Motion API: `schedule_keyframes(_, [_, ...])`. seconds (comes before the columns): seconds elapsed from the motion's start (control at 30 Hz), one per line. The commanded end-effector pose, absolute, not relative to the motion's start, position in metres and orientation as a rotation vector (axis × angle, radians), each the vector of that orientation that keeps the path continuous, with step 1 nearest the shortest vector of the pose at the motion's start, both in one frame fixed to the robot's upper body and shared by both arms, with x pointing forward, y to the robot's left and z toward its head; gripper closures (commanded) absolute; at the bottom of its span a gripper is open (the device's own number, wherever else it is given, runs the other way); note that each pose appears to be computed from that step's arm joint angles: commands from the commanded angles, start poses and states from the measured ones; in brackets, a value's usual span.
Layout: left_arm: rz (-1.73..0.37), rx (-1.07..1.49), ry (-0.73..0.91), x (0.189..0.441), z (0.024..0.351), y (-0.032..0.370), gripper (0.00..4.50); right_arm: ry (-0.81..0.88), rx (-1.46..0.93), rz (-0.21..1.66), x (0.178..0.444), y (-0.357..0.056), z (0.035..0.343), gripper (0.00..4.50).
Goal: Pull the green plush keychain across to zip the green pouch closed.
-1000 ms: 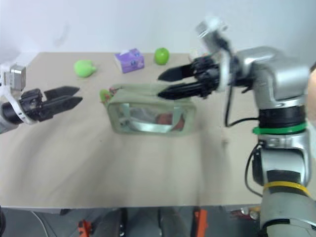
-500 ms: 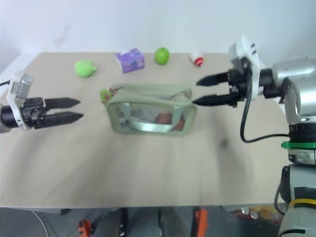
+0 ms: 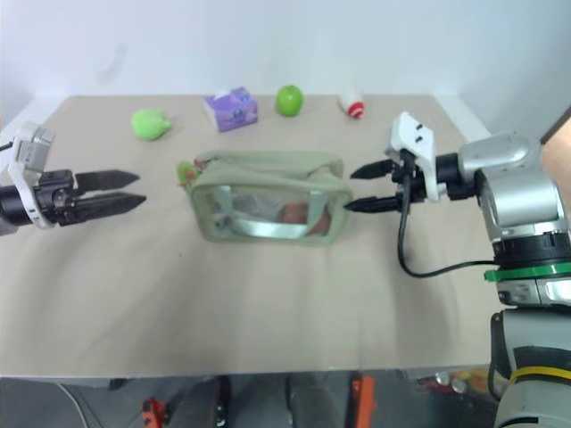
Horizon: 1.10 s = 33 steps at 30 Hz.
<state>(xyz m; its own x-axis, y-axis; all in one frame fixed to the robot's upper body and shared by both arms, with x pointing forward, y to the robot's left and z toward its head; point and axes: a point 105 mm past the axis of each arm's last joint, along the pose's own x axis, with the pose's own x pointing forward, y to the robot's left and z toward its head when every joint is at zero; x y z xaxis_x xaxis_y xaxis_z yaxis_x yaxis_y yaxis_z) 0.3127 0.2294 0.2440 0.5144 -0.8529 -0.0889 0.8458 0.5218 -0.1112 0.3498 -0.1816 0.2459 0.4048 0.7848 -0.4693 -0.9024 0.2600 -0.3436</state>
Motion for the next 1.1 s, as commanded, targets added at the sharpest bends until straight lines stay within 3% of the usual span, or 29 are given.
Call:
schedule_keyframes(0.03, [-0.984, -0.056, 0.064, 0.314, 0.260, 0.237, 0.00, 0.197, -0.640, 1.146, 0.354, -0.179, 0.248, 1.68])
schedule_keyframes(0.3, [-0.842, -0.066, 0.068, 0.335, 0.243, 0.249, 0.00, 0.166, -0.608, 1.159, 0.356, -0.175, 0.248, 4.34])
schedule_keyframes(0.33, [-0.815, -0.067, 0.070, 0.341, 0.240, 0.250, 0.00, 0.166, -0.607, 1.162, 0.355, -0.175, 0.248, 4.43])
schedule_keyframes(0.67, [-0.700, -0.086, 0.096, 0.389, 0.218, 0.233, 0.00, 0.168, -0.606, 1.162, 0.355, -0.173, 0.243, 4.43])
schedule_keyframes(1.1, [-0.874, -0.112, 0.125, 0.383, 0.222, 0.204, 0.00, 0.175, -0.602, 1.150, 0.350, -0.177, 0.240, 4.43])
